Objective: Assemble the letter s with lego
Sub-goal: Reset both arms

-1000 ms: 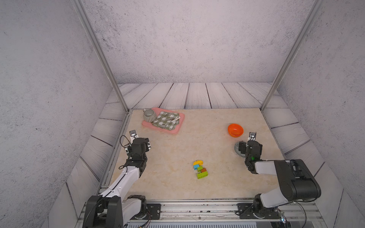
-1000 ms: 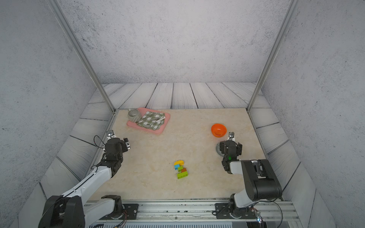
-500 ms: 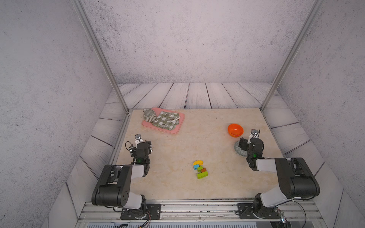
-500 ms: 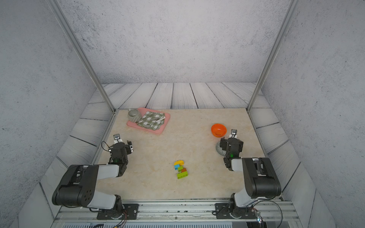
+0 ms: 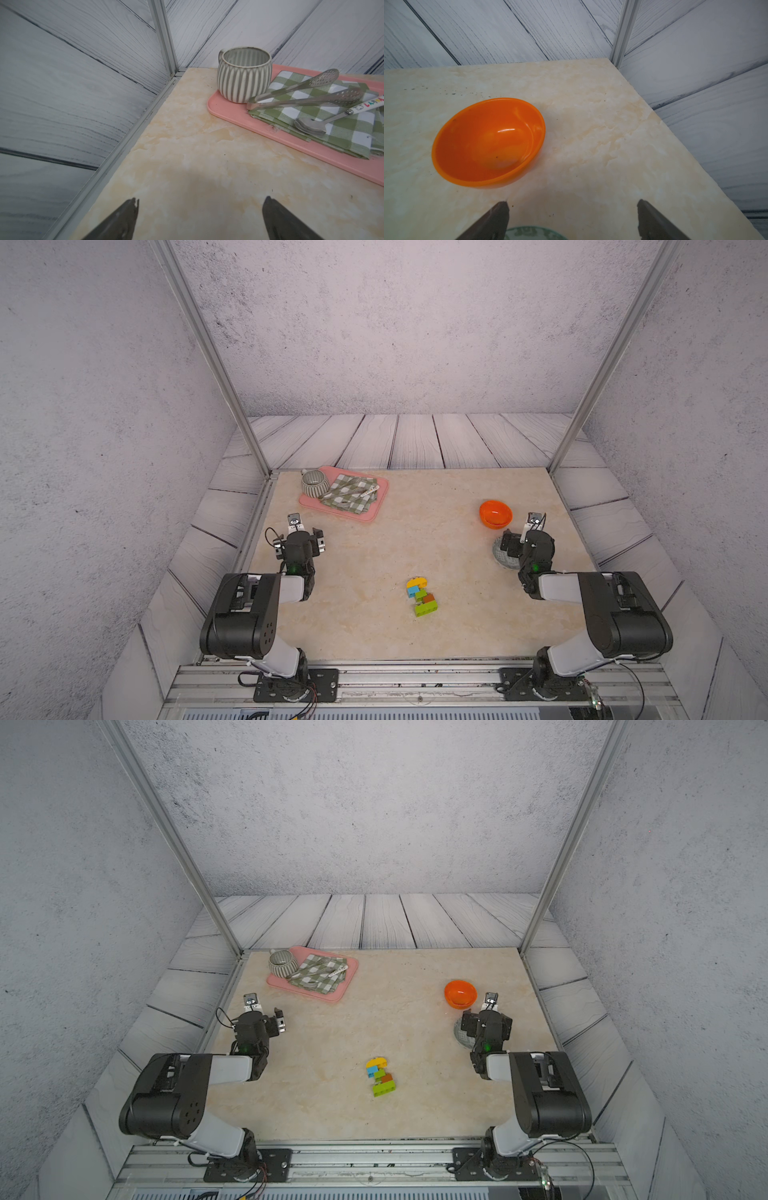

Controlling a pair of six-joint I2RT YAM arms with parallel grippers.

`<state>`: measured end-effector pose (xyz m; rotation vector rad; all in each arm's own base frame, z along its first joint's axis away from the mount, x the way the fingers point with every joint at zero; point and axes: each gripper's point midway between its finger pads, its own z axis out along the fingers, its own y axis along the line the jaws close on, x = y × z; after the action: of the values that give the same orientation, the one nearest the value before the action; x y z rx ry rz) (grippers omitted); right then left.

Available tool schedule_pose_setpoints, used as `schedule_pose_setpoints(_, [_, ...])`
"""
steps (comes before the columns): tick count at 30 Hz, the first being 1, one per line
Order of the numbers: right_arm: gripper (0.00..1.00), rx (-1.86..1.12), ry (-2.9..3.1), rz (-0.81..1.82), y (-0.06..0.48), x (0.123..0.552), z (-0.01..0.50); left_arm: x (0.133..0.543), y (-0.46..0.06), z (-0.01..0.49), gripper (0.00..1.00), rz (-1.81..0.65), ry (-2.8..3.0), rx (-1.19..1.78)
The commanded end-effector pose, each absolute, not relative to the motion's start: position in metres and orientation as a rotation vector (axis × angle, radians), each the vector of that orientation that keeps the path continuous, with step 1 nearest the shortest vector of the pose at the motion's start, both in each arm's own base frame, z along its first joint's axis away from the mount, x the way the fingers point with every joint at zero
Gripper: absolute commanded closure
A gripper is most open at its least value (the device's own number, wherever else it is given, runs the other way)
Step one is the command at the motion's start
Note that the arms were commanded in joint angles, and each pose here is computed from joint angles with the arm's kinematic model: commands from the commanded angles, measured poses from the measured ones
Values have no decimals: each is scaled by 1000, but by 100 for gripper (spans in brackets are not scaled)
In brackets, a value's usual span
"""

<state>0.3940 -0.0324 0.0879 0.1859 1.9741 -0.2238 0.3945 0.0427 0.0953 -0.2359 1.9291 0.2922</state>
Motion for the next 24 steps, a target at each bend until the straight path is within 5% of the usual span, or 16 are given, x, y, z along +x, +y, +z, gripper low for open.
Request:
schedule_pose_setpoints(1, [1,188,1971,-216,-32,396,91,398,45,102,1,289,1914,-239])
schedule_pose_setpoints(24, [1,188,1974,-216,-32,397,90,397,45,102,1,290,1925,-241])
